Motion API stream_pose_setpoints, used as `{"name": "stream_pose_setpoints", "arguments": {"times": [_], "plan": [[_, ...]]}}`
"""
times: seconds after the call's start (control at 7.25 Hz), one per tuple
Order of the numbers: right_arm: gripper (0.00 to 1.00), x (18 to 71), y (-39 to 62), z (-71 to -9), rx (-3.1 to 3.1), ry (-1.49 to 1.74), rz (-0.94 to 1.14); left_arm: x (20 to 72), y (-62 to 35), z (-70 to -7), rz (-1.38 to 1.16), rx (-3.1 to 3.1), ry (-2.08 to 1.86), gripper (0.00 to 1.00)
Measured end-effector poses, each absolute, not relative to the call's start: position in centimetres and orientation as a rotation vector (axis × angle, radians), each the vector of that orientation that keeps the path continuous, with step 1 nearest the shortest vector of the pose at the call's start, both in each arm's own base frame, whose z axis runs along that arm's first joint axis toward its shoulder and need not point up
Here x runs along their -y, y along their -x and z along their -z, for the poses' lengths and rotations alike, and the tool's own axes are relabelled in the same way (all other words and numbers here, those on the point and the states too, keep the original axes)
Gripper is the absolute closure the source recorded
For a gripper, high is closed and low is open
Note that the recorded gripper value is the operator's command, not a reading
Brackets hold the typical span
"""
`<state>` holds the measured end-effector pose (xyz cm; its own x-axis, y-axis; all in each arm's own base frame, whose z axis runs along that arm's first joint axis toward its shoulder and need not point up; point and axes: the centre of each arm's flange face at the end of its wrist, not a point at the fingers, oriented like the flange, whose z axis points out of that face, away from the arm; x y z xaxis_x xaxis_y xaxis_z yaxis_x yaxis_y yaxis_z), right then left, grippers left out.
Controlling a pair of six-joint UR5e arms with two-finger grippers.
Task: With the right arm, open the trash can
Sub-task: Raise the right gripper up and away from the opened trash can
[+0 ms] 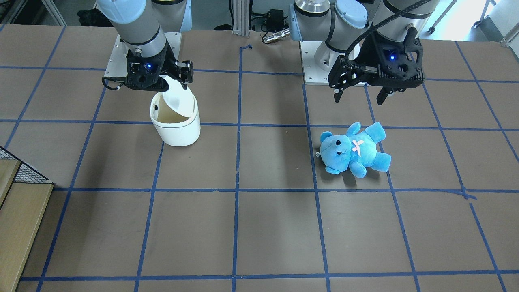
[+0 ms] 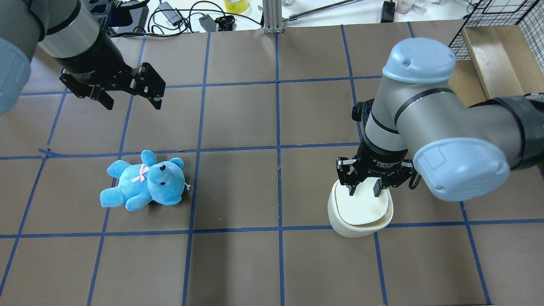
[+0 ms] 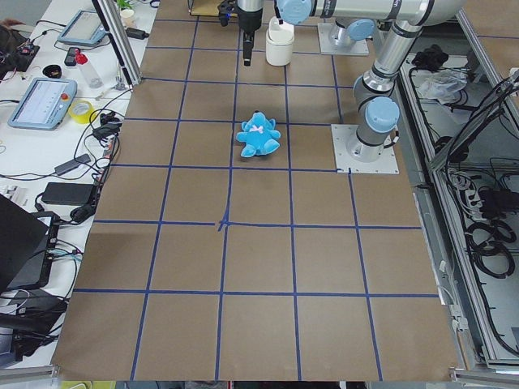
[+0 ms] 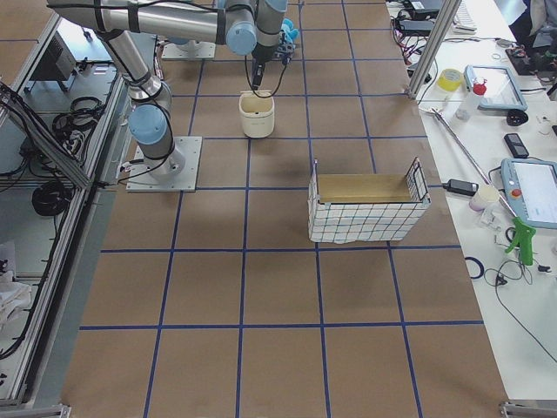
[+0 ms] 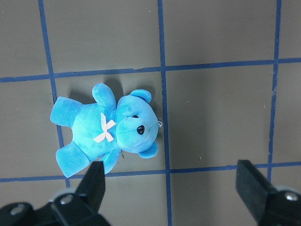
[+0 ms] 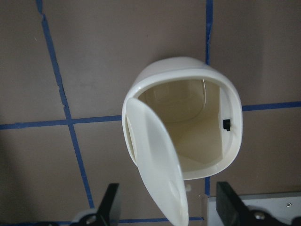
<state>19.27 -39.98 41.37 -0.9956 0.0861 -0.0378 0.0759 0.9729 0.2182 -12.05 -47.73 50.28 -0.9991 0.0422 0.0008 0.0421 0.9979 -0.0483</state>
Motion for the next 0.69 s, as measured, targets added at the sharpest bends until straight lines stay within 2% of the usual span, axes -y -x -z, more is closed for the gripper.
{"name": "stream_pose_setpoints", "arguments": {"times": [0.28, 0.69], "plan": [[0.00, 44.2, -19.0, -47.7, -3.092, -0.086, -0.221, 47.7, 12.1, -50.3, -0.076, 3.138, 0.066, 0.00], [0.00, 48.3, -16.9, -52.6, -3.151, -0.035, 0.063, 47.7, 12.1, -50.3, -0.076, 3.138, 0.066, 0.00]]}}
